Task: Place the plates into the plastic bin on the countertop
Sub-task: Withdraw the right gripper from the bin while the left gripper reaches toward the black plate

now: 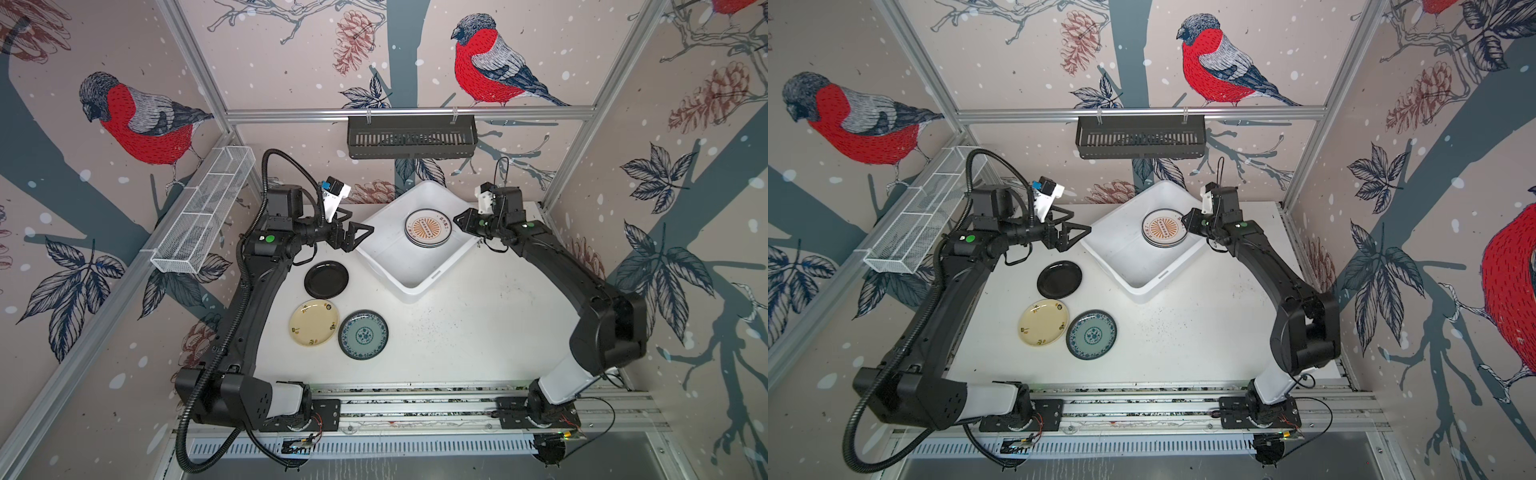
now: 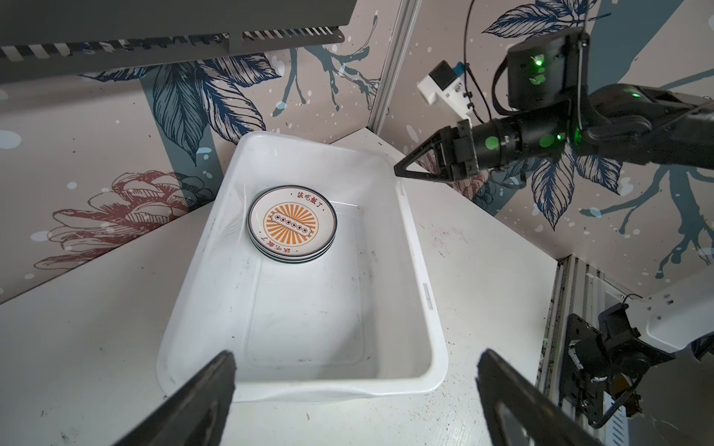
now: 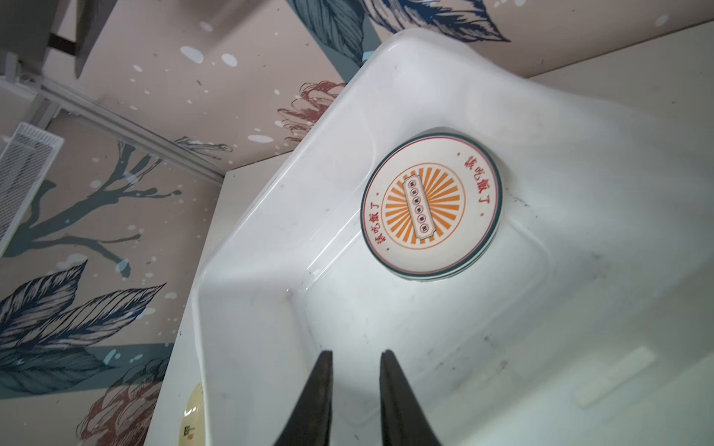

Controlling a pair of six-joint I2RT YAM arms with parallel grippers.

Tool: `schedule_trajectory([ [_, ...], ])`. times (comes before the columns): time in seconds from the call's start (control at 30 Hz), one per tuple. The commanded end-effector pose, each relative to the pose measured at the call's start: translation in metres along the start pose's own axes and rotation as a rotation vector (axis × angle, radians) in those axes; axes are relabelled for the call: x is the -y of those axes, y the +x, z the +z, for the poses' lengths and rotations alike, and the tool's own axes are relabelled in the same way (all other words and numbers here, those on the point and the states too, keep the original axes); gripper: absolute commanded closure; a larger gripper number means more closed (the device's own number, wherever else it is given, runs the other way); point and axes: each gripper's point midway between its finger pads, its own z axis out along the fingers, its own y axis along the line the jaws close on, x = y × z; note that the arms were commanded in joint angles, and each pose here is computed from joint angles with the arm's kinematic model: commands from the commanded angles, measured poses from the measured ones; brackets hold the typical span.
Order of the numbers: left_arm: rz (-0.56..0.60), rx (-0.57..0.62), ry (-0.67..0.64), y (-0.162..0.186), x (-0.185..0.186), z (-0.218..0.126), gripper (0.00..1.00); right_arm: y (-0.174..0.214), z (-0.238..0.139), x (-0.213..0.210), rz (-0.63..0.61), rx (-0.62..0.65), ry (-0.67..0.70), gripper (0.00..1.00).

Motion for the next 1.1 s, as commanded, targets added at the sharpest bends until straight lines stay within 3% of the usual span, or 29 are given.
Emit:
schedule_trajectory([
  [0.0, -0.006, 0.042, -0.015, -0.010, -0.001, -0.002, 0.03, 0.014, -0.022, -0.028, -0.070, 0.028, -0.083, 0.75],
  [0.43, -0.233, 0.101, -0.096, 0.005, -0.026, 0.004, 0.03, 0.168, -0.066, -0.079, -0.062, -0.074, -0.265, 0.69],
  [0.73, -0.308, 0.078, -0.209, 0.046, -0.041, -0.011, 0.03, 0.267, -0.061, -0.098, -0.035, -0.181, -0.300, 0.68],
  [0.83, -0.263, 0.045, -0.236, 0.062, -0.040, -0.016, 0.03, 0.291, -0.059, -0.104, -0.012, -0.197, -0.309, 0.68],
  [0.93, -0.125, -0.031, -0.202, 0.074, -0.027, -0.020, 0.03, 0.311, -0.053, -0.103, -0.011, -0.217, -0.276, 0.67],
  [1.07, -0.005, -0.240, -0.107, 0.110, -0.013, -0.021, 0.03, 0.327, -0.047, -0.099, 0.007, -0.243, -0.263, 0.69],
])
